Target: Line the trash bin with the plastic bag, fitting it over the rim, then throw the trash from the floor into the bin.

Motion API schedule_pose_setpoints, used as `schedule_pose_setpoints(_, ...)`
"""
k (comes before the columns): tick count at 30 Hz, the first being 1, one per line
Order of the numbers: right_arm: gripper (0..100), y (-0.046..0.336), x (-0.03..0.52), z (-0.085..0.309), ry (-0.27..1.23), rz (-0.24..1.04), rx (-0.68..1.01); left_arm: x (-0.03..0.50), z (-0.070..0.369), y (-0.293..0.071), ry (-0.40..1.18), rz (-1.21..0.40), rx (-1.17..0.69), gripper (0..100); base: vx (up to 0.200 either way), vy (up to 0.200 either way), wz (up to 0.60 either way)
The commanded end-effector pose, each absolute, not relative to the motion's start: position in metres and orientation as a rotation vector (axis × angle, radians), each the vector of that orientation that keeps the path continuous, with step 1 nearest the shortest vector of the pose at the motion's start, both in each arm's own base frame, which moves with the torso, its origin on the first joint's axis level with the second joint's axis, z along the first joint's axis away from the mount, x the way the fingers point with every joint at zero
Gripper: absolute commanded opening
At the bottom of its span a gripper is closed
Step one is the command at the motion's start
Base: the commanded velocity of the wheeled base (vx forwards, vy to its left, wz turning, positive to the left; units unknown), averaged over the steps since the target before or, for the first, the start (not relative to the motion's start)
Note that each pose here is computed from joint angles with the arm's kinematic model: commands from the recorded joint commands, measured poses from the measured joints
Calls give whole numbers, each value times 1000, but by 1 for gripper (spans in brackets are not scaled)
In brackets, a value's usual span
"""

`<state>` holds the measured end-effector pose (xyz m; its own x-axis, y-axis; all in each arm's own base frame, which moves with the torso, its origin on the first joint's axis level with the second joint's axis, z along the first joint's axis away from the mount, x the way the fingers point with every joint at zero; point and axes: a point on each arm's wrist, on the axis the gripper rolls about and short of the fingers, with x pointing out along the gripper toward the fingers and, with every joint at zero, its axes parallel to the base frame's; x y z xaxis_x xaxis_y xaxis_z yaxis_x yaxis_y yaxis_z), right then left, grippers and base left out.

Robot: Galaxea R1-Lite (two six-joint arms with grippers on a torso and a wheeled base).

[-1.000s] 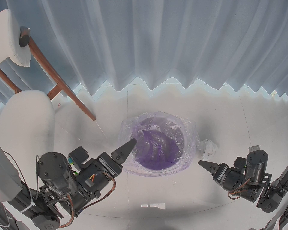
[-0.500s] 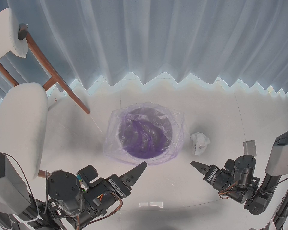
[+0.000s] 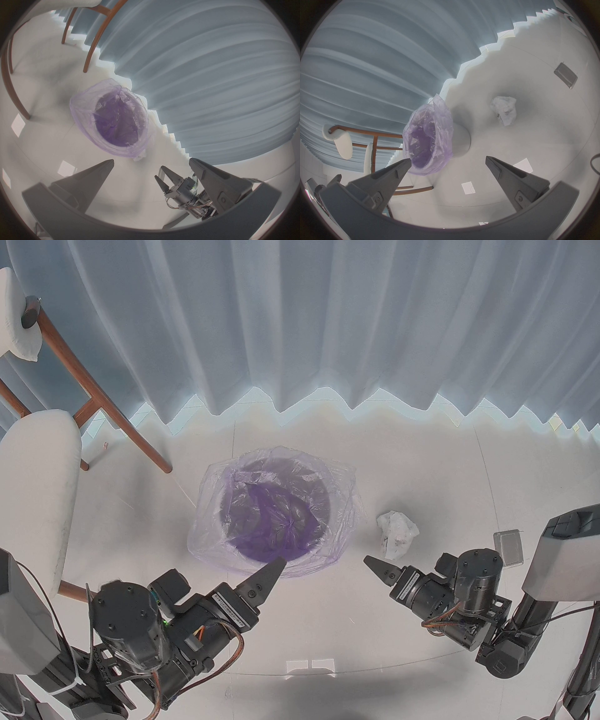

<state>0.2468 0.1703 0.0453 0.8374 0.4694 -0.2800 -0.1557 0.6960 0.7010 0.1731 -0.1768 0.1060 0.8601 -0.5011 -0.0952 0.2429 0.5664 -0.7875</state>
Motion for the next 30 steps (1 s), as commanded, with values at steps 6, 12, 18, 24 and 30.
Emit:
schedule_pose_setpoints(6,100,181,248,37,489,382,711,156,101,-170,347,-476,-827,100,0,200,0)
schedule_pose_setpoints(12,100,187,257,29,488,377,710,155,98,-170,361,-473,-819,100,0,200,0)
schedule_pose_setpoints(18,100,190,278,21,456,353,726,155,96,-175,388,-484,-838,100,0,67,0)
schedule_pose_setpoints(24,100,176,297,12,434,290,738,148,97,-181,409,-508,-882,100,0,0,0)
schedule_pose_setpoints(30,100,164,308,9,414,248,749,140,94,-187,437,-539,-880,100,0,0,0)
